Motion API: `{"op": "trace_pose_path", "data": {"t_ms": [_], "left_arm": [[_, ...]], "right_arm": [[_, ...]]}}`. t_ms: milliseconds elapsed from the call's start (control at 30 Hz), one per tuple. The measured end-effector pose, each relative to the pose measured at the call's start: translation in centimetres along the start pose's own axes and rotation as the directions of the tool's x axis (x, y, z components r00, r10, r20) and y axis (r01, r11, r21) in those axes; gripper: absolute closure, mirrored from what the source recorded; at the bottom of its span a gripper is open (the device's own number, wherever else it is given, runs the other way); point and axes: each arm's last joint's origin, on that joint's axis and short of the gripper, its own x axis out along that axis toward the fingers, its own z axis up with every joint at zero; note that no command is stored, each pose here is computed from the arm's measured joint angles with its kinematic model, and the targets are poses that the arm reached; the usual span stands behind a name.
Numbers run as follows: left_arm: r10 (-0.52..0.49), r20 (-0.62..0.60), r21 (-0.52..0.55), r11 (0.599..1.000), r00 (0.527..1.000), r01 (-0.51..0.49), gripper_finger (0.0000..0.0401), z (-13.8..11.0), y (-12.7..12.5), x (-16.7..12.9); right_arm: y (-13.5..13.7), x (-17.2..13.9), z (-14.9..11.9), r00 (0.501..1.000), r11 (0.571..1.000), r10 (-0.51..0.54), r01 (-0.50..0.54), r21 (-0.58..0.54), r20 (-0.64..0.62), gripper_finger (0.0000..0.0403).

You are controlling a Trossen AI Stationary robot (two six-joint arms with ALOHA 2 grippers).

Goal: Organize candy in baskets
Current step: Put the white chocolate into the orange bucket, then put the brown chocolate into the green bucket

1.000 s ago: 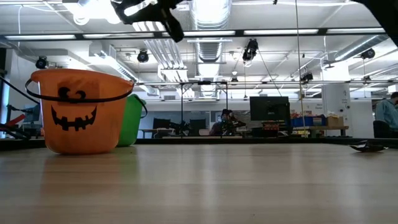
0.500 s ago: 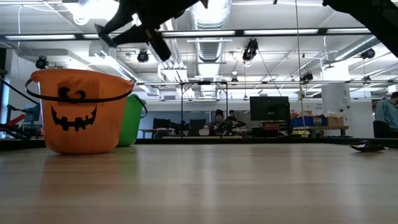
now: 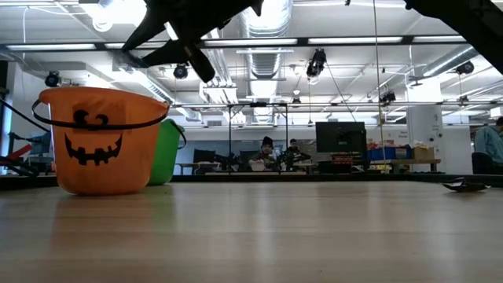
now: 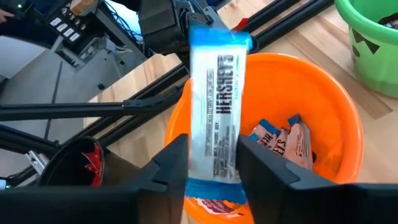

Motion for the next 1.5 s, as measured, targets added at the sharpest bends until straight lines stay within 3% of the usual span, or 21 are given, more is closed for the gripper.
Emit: {"op": "trace_pose_path", "data": {"t_ms": [300,467,667,800,900,1133,1300,1500], "left_arm": [[0.0,0.0,0.0,1.0,1.0,0.0,0.0255,0.0,0.0,0.0],[0.0,0.0,0.0,1.0,1.0,0.0,0.0255,0.0,0.0,0.0],[0.0,0.0,0.0,1.0,1.0,0.0,0.0255,0.0,0.0,0.0],[0.001,0.0,-0.003,1.0,1.0,-0.001,0.0255,0.0,-0.1,0.0],[0.002,-0.001,-0.01,1.0,1.0,-0.002,0.0255,0.0,-0.1,0.1],[0.012,-0.006,-0.018,1.0,1.0,-0.013,0.0255,-0.3,-0.8,0.6],[0.011,0.0,-0.025,1.0,1.0,-0.011,0.0255,-0.4,-1.6,1.1],[0.025,0.016,-0.049,0.999,1.0,-0.024,0.0255,-0.6,-2.4,1.7]], "right_arm": [[-0.1,0.0,0.0,1.0,1.0,-0.004,0.004,-0.012,0.001,0.0204],[-0.4,-0.4,-0.3,0.997,0.999,-0.039,0.042,0.032,-0.065,0.02],[-0.4,-3.6,-0.8,0.961,0.989,-0.138,0.148,0.026,-0.238,0.0216],[-0.3,-5.8,-1.8,0.904,0.974,-0.209,0.227,0.004,-0.374,0.0224],[0.0,-7.9,-2.6,0.831,0.954,-0.272,0.298,-0.025,-0.486,0.0229],[0.6,-12.8,-5.3,0.555,0.825,-0.528,0.516,-0.231,-0.643,0.0232],[1.9,-14.8,-5.9,0.588,0.841,-0.516,0.488,-0.236,-0.623,0.0232],[2.0,-16.4,-8.1,0.529,0.81,-0.545,0.533,-0.245,-0.65,0.0232]]}}
